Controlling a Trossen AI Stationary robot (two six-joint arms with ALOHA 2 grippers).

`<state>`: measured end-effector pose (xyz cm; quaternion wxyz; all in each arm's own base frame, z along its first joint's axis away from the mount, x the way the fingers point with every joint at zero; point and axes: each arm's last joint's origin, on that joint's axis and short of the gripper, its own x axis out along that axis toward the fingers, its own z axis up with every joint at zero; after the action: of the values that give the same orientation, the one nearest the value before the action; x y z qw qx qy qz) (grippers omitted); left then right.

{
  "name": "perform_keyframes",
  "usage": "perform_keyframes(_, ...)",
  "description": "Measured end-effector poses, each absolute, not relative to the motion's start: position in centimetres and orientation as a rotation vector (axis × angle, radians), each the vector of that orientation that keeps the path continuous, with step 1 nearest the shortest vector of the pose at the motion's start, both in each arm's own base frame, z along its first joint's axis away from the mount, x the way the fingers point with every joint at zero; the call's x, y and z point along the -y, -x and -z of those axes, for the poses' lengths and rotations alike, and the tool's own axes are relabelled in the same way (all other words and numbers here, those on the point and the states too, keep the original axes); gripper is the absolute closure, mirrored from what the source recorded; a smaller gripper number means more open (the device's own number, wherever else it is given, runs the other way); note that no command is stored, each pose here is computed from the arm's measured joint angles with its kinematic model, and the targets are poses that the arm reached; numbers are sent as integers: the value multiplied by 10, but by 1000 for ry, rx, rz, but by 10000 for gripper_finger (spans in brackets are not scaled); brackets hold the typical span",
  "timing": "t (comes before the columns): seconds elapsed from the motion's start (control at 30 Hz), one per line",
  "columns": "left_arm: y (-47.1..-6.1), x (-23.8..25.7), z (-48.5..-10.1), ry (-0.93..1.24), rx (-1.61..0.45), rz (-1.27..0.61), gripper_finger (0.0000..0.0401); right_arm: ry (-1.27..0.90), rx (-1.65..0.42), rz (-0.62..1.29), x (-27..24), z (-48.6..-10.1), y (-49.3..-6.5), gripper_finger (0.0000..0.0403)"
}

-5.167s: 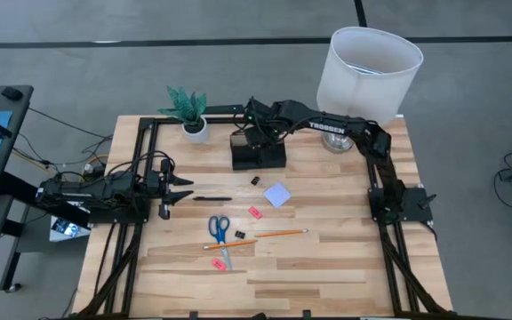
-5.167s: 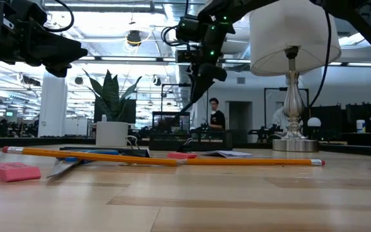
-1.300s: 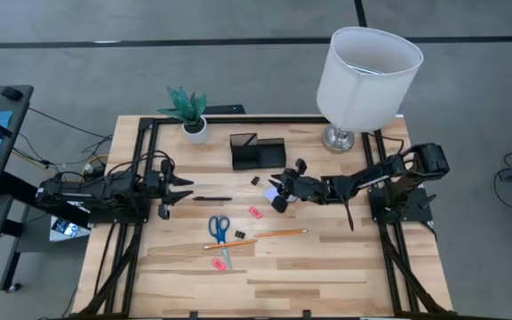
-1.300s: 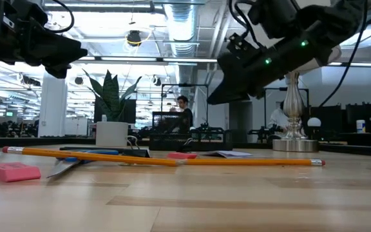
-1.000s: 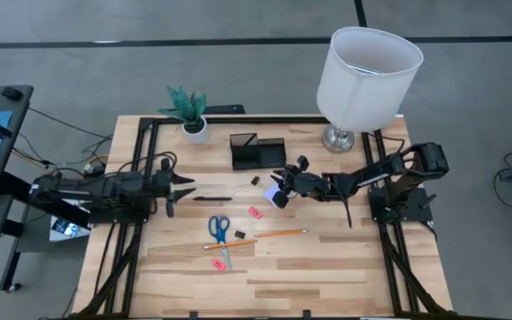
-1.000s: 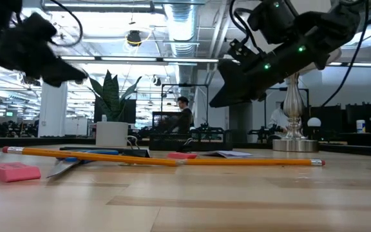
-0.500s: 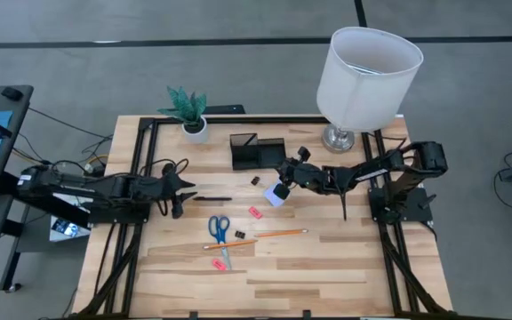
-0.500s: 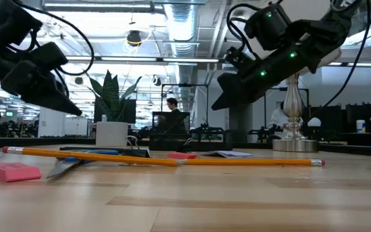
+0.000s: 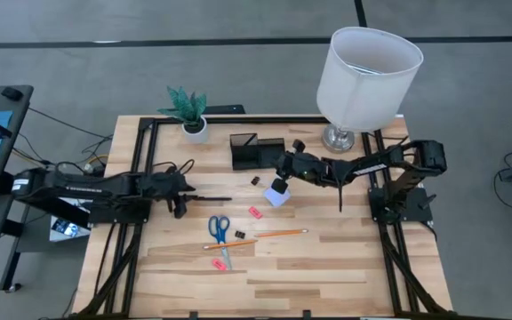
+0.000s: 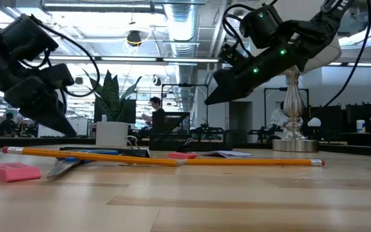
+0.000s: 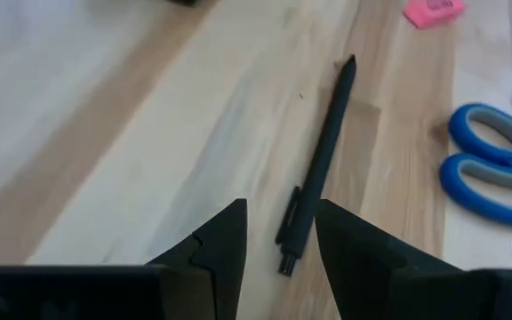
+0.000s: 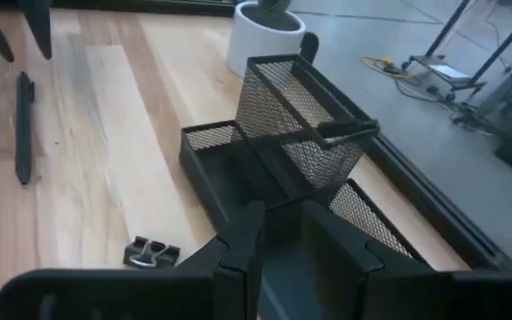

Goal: Pick and place office supplies into organizer
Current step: Put the black pen into the black desk organizer

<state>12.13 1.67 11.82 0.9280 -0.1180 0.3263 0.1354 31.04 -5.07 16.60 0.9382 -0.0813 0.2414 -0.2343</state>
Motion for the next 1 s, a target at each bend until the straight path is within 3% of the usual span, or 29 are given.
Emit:
perform_keyframes(0.5, -131, -16, -107, 239, -739, -187, 273, 188, -527, 414, 48, -163, -310, 328)
perform_keyframes(1.0, -134, -17, -103, 225, -762, -224, 273, 274, -546, 394, 49, -163, -310, 328)
